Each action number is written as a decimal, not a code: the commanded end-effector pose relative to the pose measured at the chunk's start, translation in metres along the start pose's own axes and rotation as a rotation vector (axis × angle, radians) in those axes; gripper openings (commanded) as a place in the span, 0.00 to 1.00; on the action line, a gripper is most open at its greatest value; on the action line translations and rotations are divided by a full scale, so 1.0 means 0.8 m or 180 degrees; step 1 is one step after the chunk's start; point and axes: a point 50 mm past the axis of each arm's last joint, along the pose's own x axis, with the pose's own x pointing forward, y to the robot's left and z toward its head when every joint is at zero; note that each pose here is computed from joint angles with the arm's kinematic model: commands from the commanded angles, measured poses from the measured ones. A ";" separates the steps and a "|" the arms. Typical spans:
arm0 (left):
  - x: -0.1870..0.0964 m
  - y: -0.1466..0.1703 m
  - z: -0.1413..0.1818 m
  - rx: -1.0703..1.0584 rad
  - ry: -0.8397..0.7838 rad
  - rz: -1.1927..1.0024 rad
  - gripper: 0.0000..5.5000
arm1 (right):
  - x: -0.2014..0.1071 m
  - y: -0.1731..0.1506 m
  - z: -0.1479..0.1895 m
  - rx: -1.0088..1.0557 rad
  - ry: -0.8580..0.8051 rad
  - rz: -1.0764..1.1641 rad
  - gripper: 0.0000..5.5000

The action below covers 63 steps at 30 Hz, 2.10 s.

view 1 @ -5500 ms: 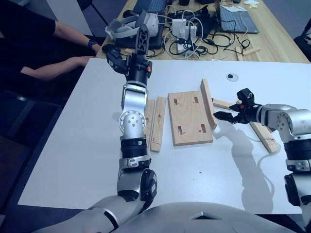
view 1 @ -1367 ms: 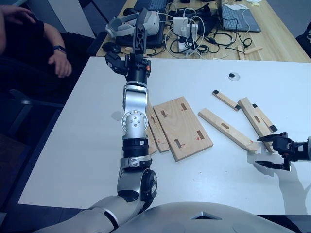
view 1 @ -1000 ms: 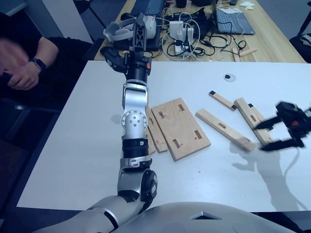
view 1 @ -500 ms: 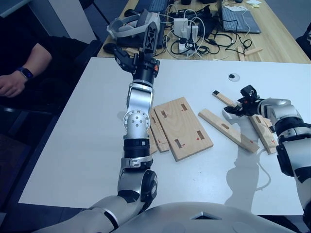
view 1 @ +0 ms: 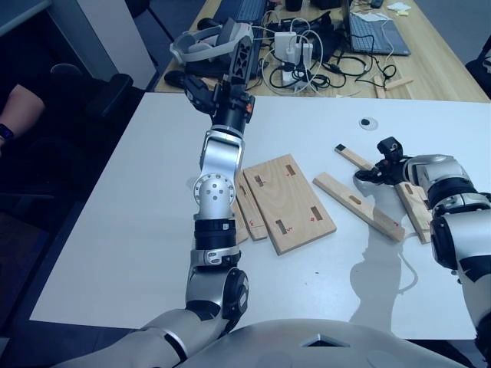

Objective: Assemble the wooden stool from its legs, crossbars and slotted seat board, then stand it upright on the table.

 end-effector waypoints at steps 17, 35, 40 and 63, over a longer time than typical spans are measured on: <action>0.009 -0.016 -0.008 -0.0152 -0.0034 -0.0075 0.81 | 0.019 0.012 -0.074 0.0060 0.0546 -0.0084 0.24; 0.012 -0.007 0.006 0.0218 -0.0057 0.0065 0.81 | -0.038 -0.009 0.069 -0.0927 -0.1288 -0.0472 0.24; 0.026 -0.021 0.001 0.0354 0.0148 -0.0014 0.81 | -0.073 0.025 0.131 -0.1502 -0.2304 -0.0491 0.24; 0.008 -0.071 -0.036 0.0991 0.0667 -0.1005 0.81 | -0.131 0.147 0.173 -0.1773 -0.3524 0.0593 0.23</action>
